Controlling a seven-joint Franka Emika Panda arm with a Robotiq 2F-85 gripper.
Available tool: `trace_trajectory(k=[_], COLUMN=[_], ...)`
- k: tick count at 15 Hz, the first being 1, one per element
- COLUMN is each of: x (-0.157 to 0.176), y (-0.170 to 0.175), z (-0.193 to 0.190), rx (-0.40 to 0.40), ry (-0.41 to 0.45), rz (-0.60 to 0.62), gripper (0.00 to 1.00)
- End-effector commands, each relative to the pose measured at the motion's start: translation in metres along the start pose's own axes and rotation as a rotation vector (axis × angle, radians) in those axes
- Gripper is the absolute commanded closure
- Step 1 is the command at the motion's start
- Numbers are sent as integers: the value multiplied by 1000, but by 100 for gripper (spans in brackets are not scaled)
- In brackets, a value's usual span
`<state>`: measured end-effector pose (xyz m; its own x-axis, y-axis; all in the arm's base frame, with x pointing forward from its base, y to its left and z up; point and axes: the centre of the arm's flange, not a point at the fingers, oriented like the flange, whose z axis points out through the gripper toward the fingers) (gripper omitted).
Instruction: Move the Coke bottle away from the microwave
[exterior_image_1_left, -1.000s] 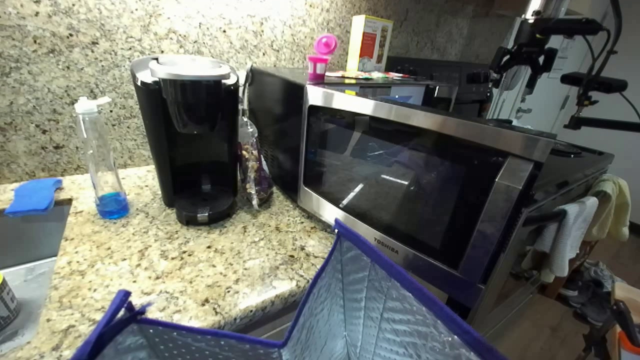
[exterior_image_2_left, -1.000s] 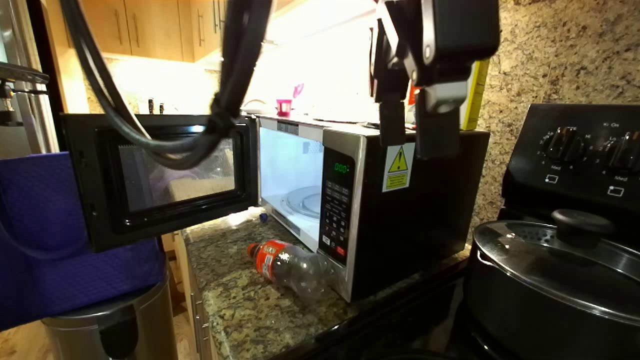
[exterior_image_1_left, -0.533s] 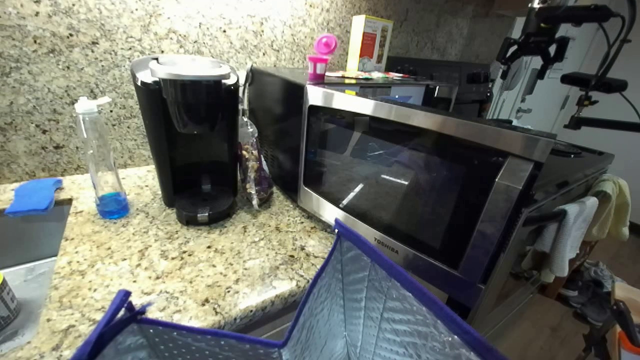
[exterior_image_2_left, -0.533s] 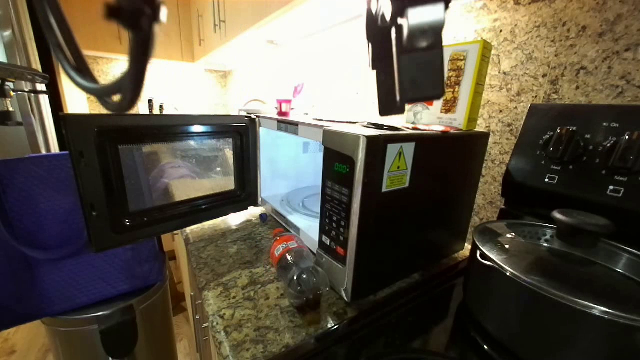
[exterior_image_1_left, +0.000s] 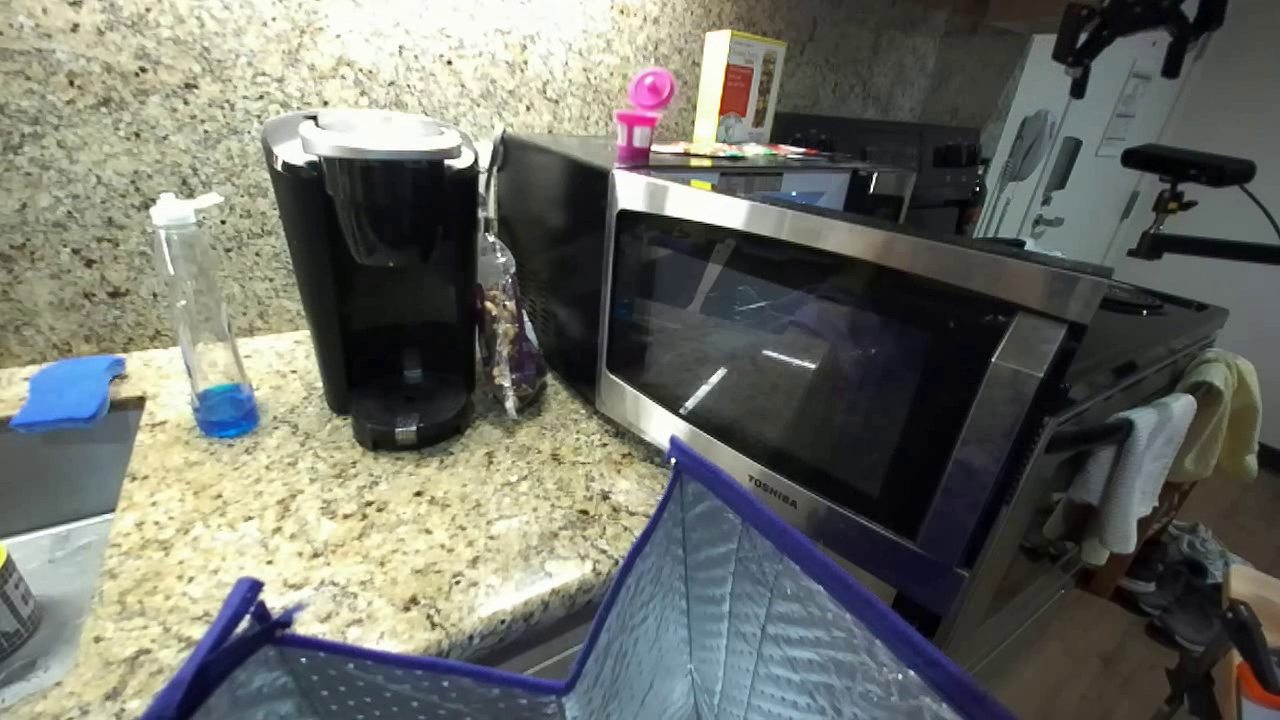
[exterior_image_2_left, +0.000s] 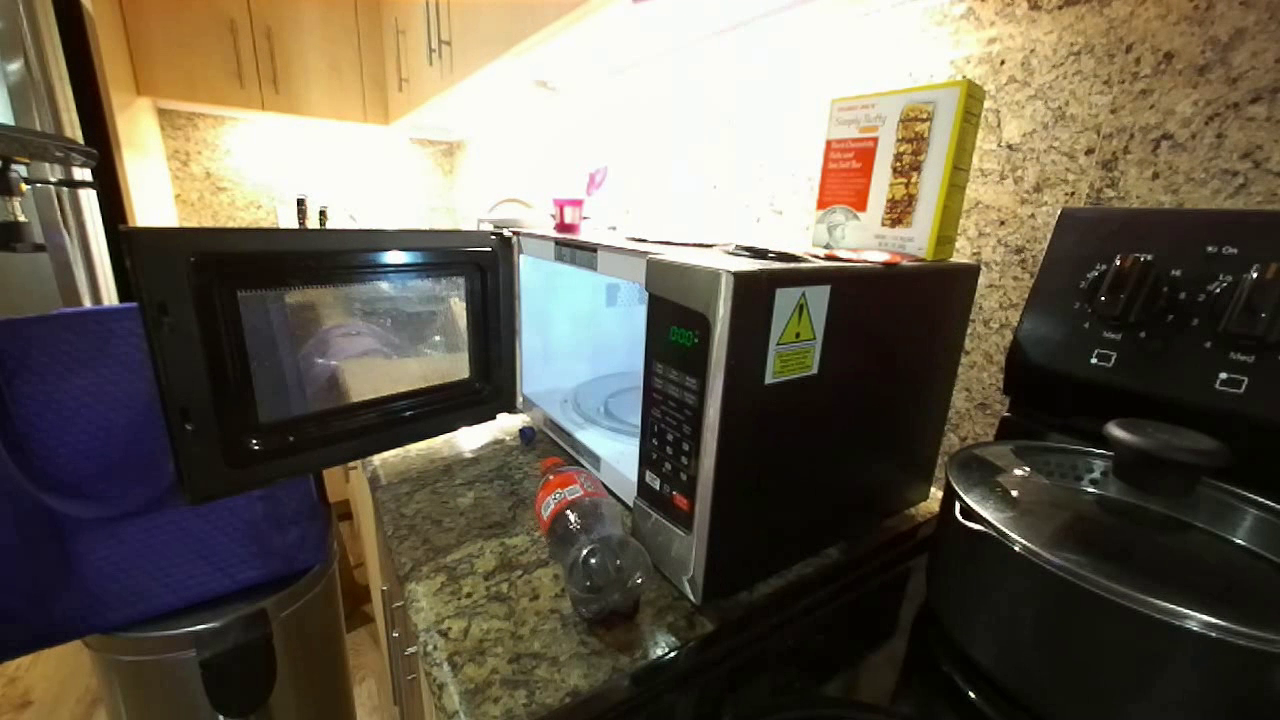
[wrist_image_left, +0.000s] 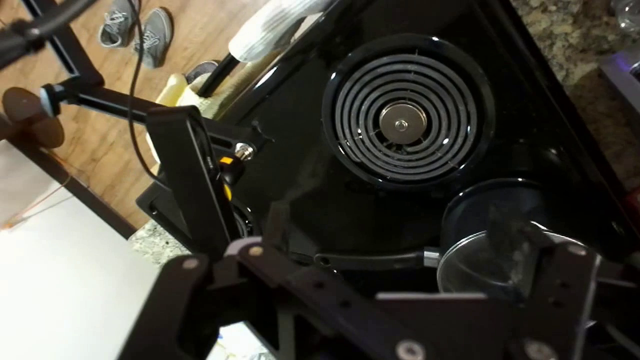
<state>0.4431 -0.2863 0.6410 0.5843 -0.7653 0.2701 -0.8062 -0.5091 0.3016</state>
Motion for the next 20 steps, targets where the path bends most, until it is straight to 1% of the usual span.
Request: trace_trajectory(k=[1,3,6,8,12,15,16,17,18,20], x=[-30,-38,-55,-66,-82,-95,-99,-100,-105,-106], y=[-24,-49,-94,-123,-173,-203,-210,-209,-206,-210], z=[-33,-46,-55,-57,-52,-47,-45,-43,-41,-39], rx=[-7,23,63,62,59,115,109,66,80,77], ry=[23,35,43,47,20,12,30,58,32,30], rz=[-55,-129,-246,-309,-410,-571,-625,-628,-569,-577], gripper=[0,0,0,0,0,0,0,0,0,0])
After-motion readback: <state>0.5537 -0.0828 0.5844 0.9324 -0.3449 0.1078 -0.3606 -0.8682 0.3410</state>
